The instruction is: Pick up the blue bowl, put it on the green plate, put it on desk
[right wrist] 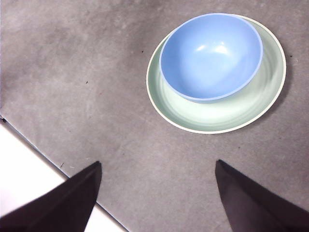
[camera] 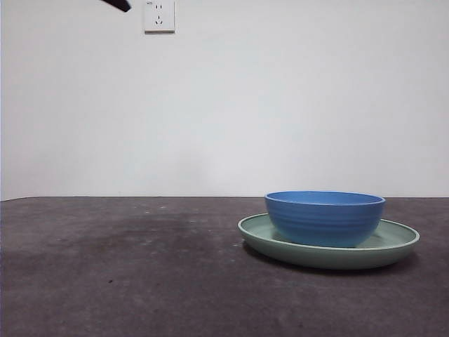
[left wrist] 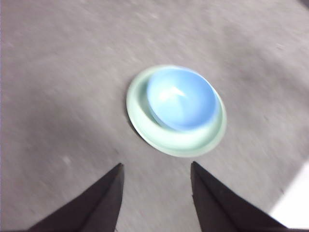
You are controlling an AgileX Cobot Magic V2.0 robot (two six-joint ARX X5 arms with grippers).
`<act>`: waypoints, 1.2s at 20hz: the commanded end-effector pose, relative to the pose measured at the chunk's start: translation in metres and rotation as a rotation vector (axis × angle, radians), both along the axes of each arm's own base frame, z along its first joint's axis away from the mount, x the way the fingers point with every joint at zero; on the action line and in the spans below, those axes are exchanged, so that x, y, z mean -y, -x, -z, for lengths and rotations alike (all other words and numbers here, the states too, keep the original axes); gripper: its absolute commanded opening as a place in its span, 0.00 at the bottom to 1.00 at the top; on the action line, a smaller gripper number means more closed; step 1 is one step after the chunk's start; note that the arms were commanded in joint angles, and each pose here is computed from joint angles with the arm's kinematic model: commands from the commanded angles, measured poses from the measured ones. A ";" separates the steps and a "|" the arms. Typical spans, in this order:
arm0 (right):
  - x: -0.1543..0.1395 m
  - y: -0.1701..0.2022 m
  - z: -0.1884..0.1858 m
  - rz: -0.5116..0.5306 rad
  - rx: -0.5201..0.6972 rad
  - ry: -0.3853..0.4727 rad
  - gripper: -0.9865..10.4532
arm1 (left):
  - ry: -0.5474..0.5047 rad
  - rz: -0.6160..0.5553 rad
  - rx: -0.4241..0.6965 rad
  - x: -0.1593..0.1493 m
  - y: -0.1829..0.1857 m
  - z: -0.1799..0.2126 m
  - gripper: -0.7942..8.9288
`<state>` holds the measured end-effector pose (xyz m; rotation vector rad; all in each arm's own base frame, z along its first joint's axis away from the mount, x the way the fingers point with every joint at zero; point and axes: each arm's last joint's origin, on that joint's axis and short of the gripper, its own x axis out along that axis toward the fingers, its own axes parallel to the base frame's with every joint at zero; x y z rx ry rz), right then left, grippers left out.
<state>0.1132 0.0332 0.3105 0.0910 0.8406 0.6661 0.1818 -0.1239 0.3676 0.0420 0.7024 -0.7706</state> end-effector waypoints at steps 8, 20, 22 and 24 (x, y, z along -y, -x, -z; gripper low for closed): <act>-0.001 -0.001 -0.005 0.005 0.014 -0.009 0.42 | 0.089 0.188 -0.141 -0.012 0.033 0.071 0.31; 0.000 -0.001 -0.005 0.043 -0.001 -0.007 0.42 | 0.093 0.191 -0.138 -0.012 0.033 0.071 0.31; 0.002 -0.002 -0.004 0.123 -0.015 0.025 0.42 | 0.093 0.191 -0.138 -0.012 0.033 0.071 0.31; 0.004 -0.005 -0.003 0.219 -0.027 0.060 0.42 | 0.093 0.191 -0.138 -0.012 0.033 0.071 0.31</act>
